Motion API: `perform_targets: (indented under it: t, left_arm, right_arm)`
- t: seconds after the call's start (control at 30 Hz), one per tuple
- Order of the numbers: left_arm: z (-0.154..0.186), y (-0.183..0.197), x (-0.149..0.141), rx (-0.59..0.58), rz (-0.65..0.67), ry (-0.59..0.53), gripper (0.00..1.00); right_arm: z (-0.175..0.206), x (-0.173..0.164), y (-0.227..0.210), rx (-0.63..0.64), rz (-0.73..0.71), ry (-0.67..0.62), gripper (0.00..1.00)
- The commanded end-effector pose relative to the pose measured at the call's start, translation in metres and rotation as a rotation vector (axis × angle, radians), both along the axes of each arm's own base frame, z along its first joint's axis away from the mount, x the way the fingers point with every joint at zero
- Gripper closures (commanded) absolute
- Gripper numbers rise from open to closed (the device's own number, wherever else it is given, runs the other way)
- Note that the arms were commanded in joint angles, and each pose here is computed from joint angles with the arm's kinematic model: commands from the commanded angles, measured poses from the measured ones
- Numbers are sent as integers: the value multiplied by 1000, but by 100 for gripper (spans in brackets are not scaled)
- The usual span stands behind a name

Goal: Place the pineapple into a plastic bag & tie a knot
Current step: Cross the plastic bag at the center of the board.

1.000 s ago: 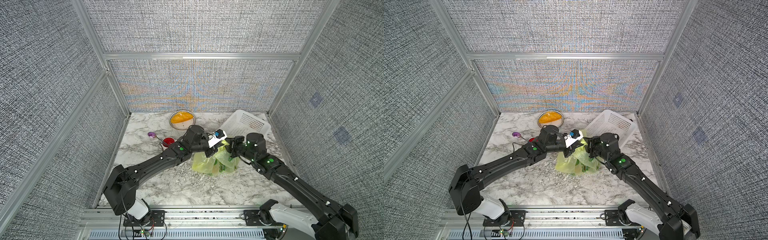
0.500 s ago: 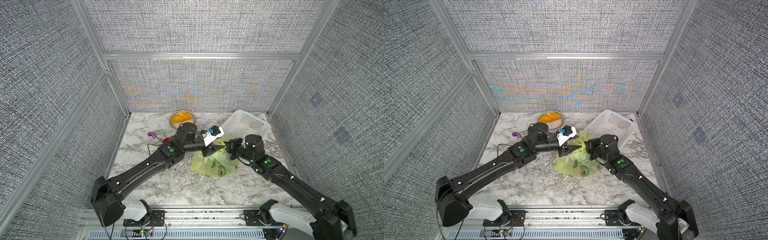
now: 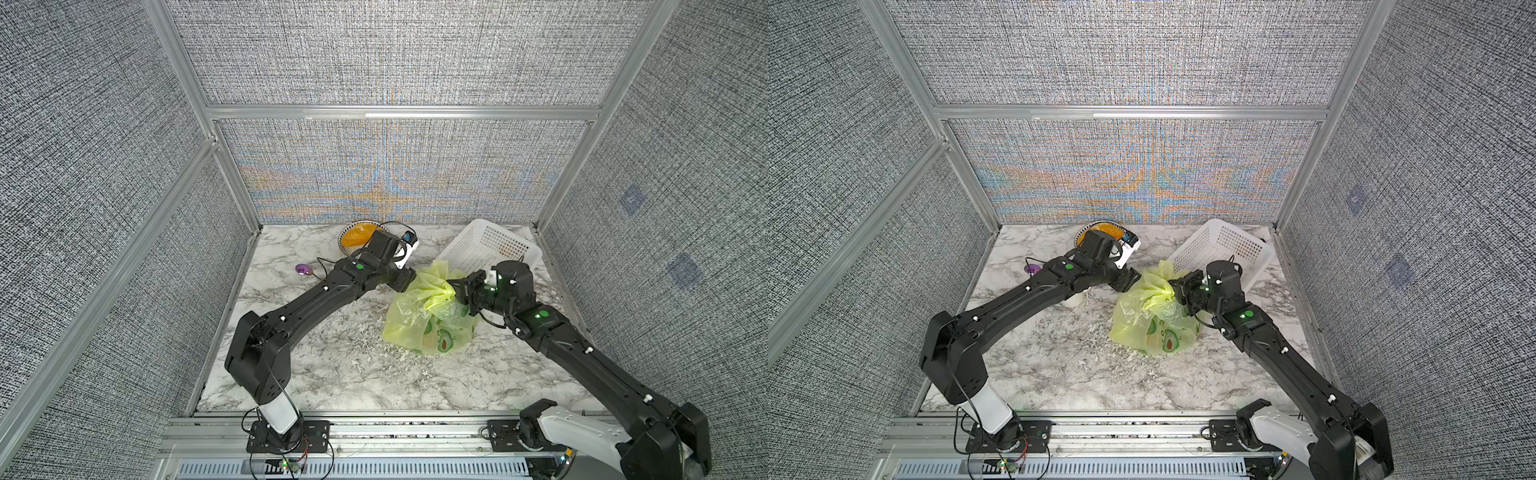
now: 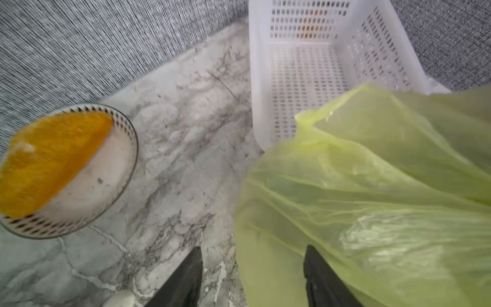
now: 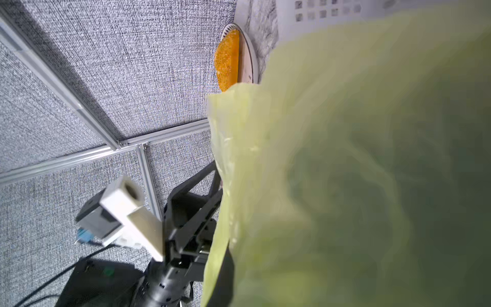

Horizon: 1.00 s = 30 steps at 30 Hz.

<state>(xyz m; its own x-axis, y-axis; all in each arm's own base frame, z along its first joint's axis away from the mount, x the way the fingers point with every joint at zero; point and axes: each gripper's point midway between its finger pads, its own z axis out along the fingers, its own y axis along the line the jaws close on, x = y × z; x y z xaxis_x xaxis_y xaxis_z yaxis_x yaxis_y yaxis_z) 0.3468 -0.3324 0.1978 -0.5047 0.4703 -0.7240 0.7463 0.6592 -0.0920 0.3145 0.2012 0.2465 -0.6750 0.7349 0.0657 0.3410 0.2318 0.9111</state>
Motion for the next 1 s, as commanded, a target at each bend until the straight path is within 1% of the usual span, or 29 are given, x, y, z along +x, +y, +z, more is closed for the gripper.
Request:
perform_targets:
  t: [0.0, 0.07, 0.17, 0.3, 0.37, 0.5, 0.57, 0.6, 0.77, 0.9, 0.97]
  left_arm:
    - [-15, -10, -44, -50, -170, 160, 39]
    - [-18, -18, -72, -110, -286, 244, 40]
    - [-22, -25, -110, -178, -401, 361, 42]
    - [-25, -36, -151, -218, -527, 413, 42]
    - [-28, -43, -160, -234, -550, 427, 42]
    - [-28, -52, -161, -258, -540, 416, 45]
    - [-20, -50, -160, -270, -532, 378, 46]
    - [-13, -47, -160, -279, -531, 339, 46]
    - [34, -20, -160, -302, -502, 75, 48]
    - [70, 5, -144, -263, -383, -124, 50]
    - [84, 13, -130, -249, -322, -222, 55]
  right_arm:
    - [15, 2, 7, -74, 96, -109, 100]
    - [19, 4, 11, -114, 141, -140, 100]
    - [28, 5, 22, -137, 224, -210, 100]
    - [36, 1, 37, -133, 345, -305, 100]
    - [36, -4, 45, -127, 425, -347, 100]
    - [27, -21, 59, -117, 626, -420, 100]
    - [22, -25, 58, -120, 683, -446, 100]
    - [20, -26, 56, -117, 703, -458, 100]
    - [18, -32, 49, -132, 778, -501, 100]
    - [9, -43, 49, -160, 855, -502, 100]
    - [9, -48, 48, -170, 879, -519, 100]
